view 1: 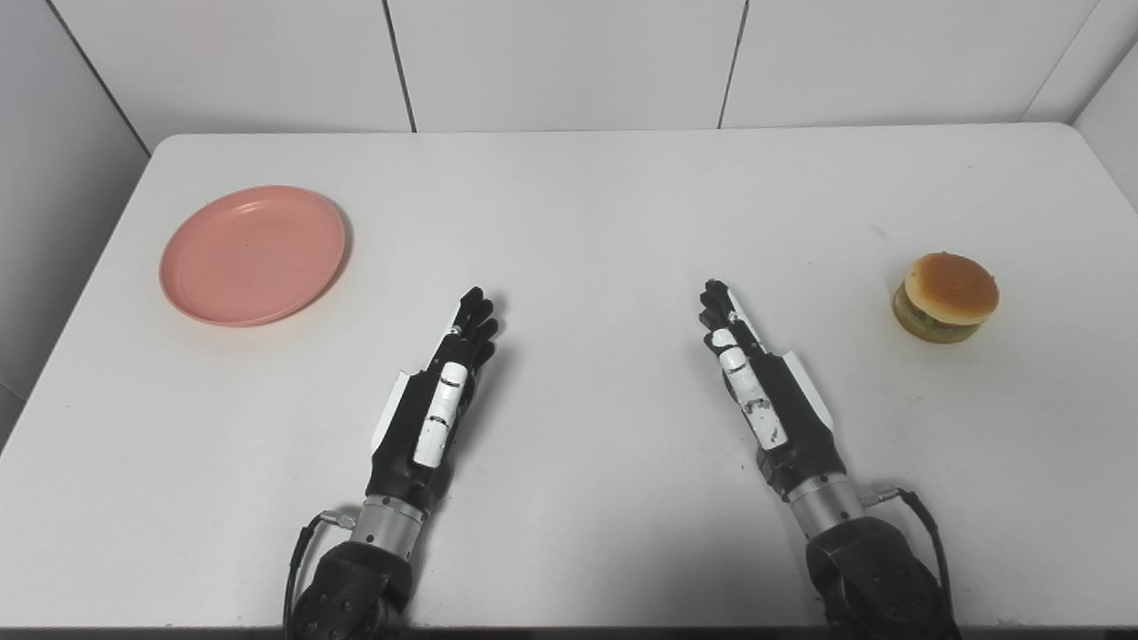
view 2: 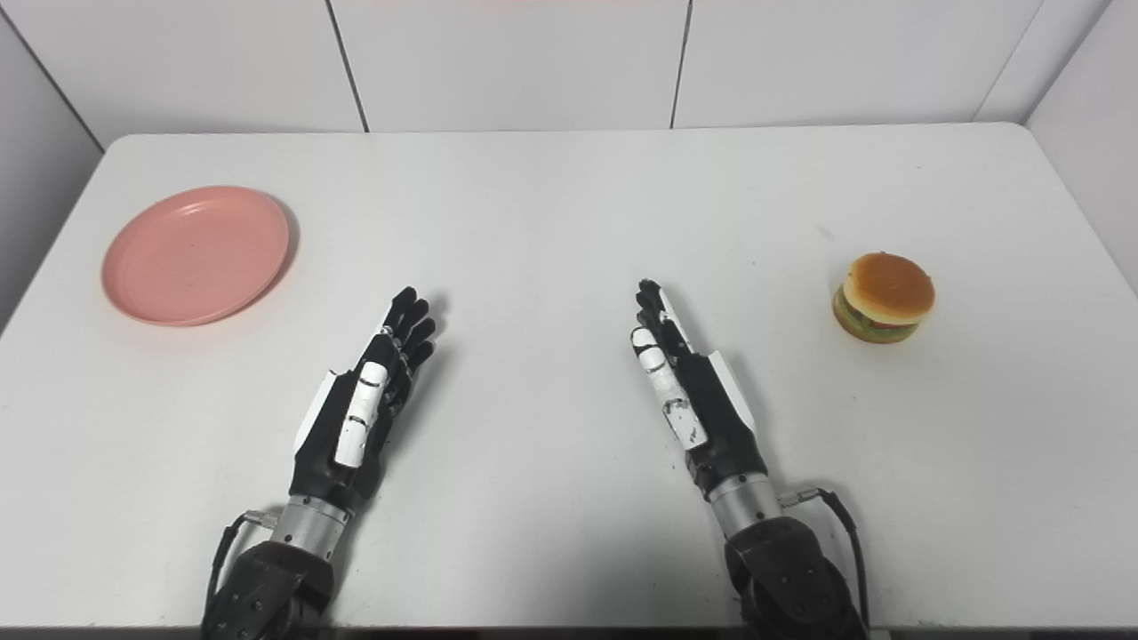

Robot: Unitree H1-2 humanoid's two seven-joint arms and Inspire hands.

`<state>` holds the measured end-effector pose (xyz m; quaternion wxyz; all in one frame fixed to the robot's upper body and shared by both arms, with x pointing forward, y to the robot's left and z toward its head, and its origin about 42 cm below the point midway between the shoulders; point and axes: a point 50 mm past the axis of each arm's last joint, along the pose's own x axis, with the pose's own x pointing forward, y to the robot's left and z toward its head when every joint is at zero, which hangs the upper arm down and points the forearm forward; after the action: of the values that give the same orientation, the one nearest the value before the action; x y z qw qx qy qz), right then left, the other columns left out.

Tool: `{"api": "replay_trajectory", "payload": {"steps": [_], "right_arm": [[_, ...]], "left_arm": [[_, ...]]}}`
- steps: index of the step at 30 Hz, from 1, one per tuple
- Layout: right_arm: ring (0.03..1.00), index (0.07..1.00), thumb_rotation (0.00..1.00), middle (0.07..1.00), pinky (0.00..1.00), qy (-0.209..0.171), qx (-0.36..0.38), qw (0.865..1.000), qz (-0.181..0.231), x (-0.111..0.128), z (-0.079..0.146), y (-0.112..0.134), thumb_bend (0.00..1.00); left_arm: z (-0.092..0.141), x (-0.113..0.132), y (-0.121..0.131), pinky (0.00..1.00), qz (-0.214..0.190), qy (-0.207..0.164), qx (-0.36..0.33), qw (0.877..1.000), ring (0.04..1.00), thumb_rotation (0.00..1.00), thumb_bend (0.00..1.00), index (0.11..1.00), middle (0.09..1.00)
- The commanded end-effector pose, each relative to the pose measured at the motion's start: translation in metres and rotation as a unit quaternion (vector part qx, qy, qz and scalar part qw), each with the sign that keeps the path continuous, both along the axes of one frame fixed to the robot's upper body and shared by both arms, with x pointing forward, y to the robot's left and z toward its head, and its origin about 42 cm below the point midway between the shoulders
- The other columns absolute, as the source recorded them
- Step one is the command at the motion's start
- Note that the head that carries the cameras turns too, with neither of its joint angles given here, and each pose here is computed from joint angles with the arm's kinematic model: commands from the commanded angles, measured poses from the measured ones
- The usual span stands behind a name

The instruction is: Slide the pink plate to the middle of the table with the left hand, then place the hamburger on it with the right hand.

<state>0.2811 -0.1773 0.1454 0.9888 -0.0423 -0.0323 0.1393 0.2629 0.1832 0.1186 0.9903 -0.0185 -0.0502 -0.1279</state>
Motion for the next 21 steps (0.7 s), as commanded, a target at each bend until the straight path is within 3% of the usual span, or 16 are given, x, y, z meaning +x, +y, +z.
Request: {"api": "replay_trajectory", "payload": {"steps": [1, 21], "right_arm": [[1.0, 1.0, 1.0, 1.0, 1.0, 0.008, -0.002, 1.0, 0.007, -0.004, -0.006, 0.0, 0.26], [1.0, 1.0, 1.0, 1.0, 1.0, -0.003, 0.012, 1.0, 0.021, 0.001, -0.037, -0.033, 0.23]], "left_arm": [[-0.023, -0.014, 0.004, 0.98, 0.012, 0.044, 0.009, 0.999, 0.984, 1.0, 0.45, 1.0, 0.998], [-0.058, -0.005, -0.037, 0.96, 0.002, 0.046, 0.045, 0.998, 0.989, 1.0, 0.44, 1.0, 1.0]]}}
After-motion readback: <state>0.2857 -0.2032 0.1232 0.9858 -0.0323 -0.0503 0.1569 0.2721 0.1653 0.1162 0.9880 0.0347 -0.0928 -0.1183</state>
